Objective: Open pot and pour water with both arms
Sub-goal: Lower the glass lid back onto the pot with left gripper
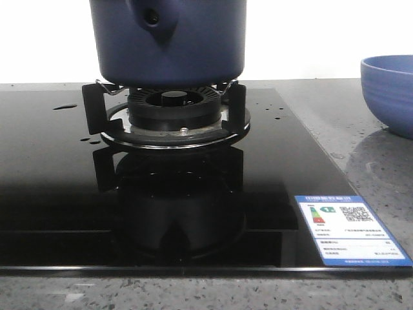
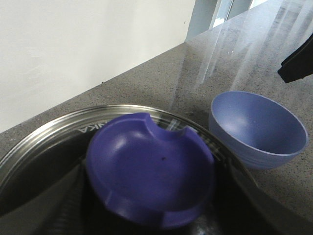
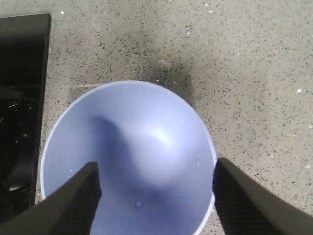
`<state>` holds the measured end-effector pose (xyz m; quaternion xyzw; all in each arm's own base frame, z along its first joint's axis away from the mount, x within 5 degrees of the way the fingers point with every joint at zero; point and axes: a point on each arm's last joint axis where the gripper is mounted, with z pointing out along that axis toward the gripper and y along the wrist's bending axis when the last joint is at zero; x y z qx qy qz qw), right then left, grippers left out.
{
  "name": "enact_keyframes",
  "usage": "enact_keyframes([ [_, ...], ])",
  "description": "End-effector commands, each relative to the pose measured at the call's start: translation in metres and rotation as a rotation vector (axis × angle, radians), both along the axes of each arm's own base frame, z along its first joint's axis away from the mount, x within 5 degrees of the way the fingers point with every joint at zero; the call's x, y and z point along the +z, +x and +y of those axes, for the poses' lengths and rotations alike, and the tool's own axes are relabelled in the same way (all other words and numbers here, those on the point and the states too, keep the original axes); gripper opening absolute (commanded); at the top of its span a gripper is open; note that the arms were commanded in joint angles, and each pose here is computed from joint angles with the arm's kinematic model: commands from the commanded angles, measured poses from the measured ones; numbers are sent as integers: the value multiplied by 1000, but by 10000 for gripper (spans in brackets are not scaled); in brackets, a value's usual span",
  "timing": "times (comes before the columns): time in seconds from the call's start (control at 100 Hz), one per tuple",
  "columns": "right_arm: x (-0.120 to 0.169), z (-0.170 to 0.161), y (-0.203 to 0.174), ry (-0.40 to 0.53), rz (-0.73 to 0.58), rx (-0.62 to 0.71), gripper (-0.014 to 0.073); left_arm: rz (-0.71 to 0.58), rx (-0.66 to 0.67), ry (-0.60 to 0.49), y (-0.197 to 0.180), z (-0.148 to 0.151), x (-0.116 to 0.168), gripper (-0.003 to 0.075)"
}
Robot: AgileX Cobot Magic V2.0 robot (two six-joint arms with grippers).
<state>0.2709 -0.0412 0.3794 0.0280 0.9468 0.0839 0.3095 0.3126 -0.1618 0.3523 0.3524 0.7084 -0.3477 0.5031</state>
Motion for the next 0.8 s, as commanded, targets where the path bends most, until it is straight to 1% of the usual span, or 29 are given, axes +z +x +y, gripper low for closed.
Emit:
enact_keyframes([
  [0.0,22,2,-6,-3,-108,-8,444,-49,-12,-78,-8,-1,27,526],
  [0.05,22,2,-6,-3,-108,-8,444,-51,-9,-80,-9,-1,28,549],
  [0.24,22,2,-6,-3,-106,-7,444,-94,5,-95,-18,7,43,550],
  [0.46,23,3,-7,9,-111,0,444,-210,98,-119,-37,43,79,547],
  [0.59,29,9,-8,60,-153,17,439,-272,161,-125,-50,65,97,545],
  [0.65,33,12,-9,89,-191,33,385,-272,198,-146,-55,74,104,517],
  [0.69,39,16,-11,113,-235,54,318,-261,221,-166,-59,80,108,467],
  [0.7,40,17,-11,112,-244,60,291,-261,225,-167,-59,81,108,456],
  [0.71,41,17,-11,115,-249,63,291,-256,229,-172,-60,82,109,434],
  [0.73,44,19,-13,129,-277,71,229,-260,238,-174,-62,84,111,395],
  [0.76,47,21,-14,139,-307,82,158,-260,253,-180,-64,88,113,335],
  [0.77,48,22,-16,138,-318,88,121,-260,256,-180,-65,89,114,318],
  [0.78,49,22,-15,147,-328,89,102,-258,259,-181,-65,89,114,283],
  [0.79,50,23,-16,144,-340,94,83,-261,264,-181,-66,91,115,265],
])
